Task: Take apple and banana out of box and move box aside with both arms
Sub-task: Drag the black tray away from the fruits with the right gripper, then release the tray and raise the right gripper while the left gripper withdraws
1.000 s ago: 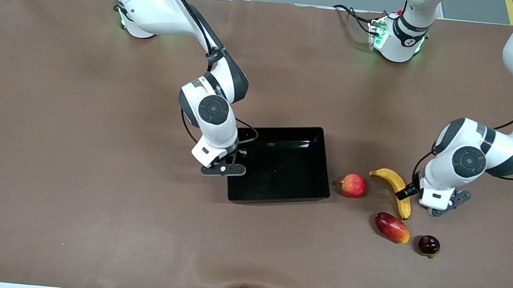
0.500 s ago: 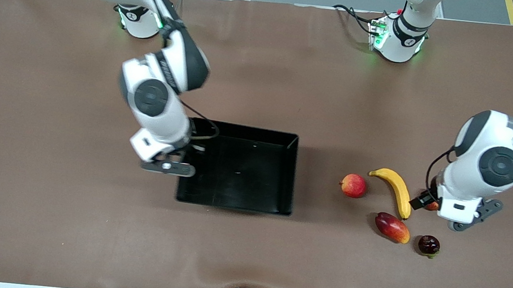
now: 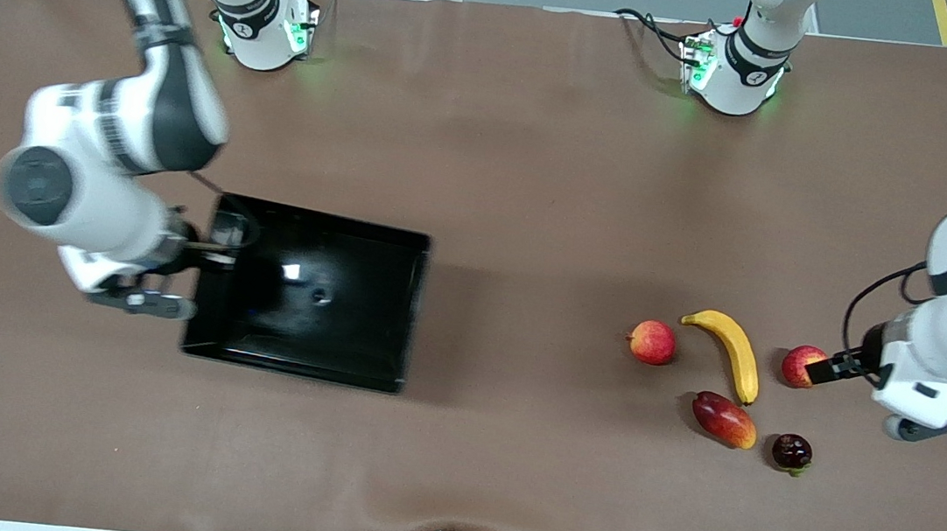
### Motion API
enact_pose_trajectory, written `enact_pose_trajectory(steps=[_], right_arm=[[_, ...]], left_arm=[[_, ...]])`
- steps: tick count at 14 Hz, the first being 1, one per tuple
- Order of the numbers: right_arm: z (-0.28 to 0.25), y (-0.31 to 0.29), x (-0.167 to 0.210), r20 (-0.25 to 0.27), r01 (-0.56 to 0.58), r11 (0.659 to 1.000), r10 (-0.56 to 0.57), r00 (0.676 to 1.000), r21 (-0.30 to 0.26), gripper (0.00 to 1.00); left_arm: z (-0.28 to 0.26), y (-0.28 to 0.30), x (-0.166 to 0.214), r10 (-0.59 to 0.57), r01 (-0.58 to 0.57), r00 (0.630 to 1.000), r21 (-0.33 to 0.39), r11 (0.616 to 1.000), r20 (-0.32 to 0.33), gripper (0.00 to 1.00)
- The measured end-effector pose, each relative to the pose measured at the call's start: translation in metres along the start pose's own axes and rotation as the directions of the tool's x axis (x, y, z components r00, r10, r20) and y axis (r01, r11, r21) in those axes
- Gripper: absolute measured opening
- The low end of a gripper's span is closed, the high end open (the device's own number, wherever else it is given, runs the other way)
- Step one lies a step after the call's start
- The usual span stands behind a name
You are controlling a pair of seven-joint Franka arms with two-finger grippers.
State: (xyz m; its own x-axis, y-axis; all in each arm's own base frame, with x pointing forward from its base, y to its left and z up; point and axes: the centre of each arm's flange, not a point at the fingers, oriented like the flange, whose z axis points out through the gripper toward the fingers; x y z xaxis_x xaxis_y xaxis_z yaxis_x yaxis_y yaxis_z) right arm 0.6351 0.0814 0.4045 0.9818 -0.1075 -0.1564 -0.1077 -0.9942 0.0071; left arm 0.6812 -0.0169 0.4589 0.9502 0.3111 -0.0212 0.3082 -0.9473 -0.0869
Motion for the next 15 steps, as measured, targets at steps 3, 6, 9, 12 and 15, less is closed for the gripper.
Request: enact_pose_trajectory(steps=[3,6,9,12,15], right_arm=[[0.015,0.075,0.008,0.019,-0.001,1.0,0.001,1.0,0.019,0.04],[0.022,0.128,0.015,-0.027,0.011,0.999,-0.01,1.0,0.034,0.04],[0.034,0.176,0.019,-0.088,0.05,0.998,-0.047,0.995,0.036,0.04],[0.057,0.229,0.017,-0.12,0.078,0.996,-0.074,0.99,0.032,0.04],[0.09,0.277,0.014,-0.116,0.07,0.996,-0.063,0.991,0.058,0.04]], left_arm=[[-0.036,-0.018,-0.003,0.054,-0.054,0.998,-0.018,0.998,-0.022,1.0],[-0.076,-0.005,-0.022,0.088,-0.089,0.994,-0.009,0.996,-0.07,1.0],[-0.121,0.004,-0.054,0.124,-0.122,0.987,0.028,0.992,-0.099,1.0],[-0.145,-0.007,-0.067,0.209,-0.205,0.972,0.05,0.977,-0.105,1.0],[-0.159,-0.035,-0.066,0.271,-0.268,0.956,0.036,0.963,-0.111,1.0]])
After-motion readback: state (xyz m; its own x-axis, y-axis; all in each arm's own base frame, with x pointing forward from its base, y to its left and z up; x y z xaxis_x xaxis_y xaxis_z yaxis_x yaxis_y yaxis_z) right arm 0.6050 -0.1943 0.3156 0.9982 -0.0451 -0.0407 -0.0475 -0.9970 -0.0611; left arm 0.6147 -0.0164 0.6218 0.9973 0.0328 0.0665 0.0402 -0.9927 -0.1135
